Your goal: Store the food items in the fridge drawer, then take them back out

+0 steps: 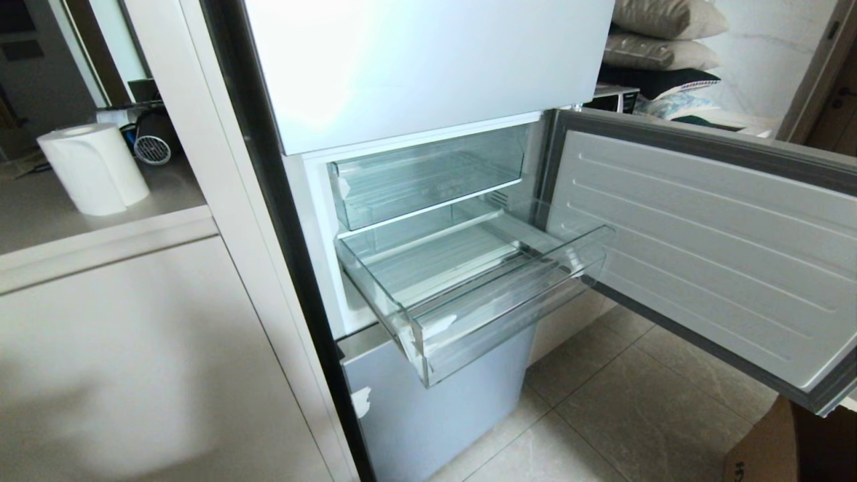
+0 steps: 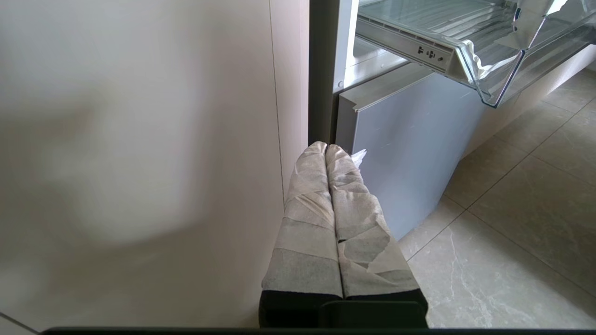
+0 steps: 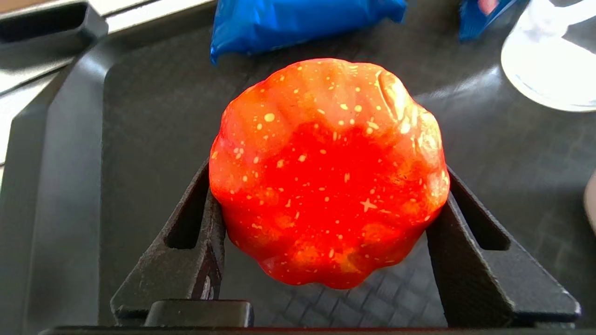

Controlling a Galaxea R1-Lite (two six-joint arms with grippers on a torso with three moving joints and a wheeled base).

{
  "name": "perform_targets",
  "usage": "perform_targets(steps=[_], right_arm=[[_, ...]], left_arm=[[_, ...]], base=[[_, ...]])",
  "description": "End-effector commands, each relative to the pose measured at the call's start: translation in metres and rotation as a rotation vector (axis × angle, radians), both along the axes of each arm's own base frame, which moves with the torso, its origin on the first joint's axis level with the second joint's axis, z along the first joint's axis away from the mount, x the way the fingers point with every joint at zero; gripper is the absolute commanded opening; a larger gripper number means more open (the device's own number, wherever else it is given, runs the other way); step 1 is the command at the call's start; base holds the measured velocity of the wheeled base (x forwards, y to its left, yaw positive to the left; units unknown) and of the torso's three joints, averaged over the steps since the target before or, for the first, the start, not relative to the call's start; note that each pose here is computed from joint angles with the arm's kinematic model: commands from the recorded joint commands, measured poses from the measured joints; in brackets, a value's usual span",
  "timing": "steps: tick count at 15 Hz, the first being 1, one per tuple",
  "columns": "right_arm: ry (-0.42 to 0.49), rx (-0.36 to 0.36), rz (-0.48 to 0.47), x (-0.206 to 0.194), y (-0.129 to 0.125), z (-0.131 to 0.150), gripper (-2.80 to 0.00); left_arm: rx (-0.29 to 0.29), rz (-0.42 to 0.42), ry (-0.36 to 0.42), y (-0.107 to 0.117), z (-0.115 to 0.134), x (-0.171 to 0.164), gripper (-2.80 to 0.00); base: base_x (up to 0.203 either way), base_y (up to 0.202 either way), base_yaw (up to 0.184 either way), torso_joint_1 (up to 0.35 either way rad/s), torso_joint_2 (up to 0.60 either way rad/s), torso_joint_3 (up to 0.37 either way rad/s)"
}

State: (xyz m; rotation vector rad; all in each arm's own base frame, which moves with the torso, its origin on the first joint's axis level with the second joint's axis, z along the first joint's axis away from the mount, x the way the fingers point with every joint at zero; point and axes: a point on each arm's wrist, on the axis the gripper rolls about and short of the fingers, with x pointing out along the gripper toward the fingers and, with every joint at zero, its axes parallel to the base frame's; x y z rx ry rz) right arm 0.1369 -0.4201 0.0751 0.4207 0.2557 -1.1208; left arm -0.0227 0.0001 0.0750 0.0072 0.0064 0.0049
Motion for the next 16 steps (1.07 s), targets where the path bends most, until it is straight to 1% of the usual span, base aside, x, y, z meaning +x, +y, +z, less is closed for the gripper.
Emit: perform_targets(steps=[1, 5, 6, 14, 16], right_arm=[[-0.009, -0.001, 0.01, -0.001, 0.003, 0.007, -2.8], [-0.003, -0.002, 0.013, -0.003, 0.005, 0.011, -2.8], [-0.003, -0.004, 0.013, -0.003, 0.005, 0.011, 0.0], [-0.016, -0.007, 0.009, -0.007, 0.004, 0.015, 0.0], [-0.033, -0.029, 0.02, -0.008, 0.007, 0.027, 0.0]], left_arm=[[0.0, 0.001, 0.0, 0.0, 0.0, 0.0, -2.8], [0.0, 0.0, 0.0, 0.0, 0.0, 0.0, -2.8], [0.0, 0.001, 0.001, 0.0, 0.0, 0.0, -2.8], [0.0, 0.001, 0.0, 0.0, 0.0, 0.0, -2.8], [-0.001, 0.001, 0.0, 0.0, 0.0, 0.0, -2.8]], base=[[0.0, 0.0, 0.0, 0.0, 0.0, 0.0], [0.0, 0.0, 0.0, 0.0, 0.0, 0.0], [0.0, 0.0, 0.0, 0.0, 0.0, 0.0], [0.0, 0.0, 0.0, 0.0, 0.0, 0.0], [0.0, 0.0, 0.0, 0.0, 0.0, 0.0]])
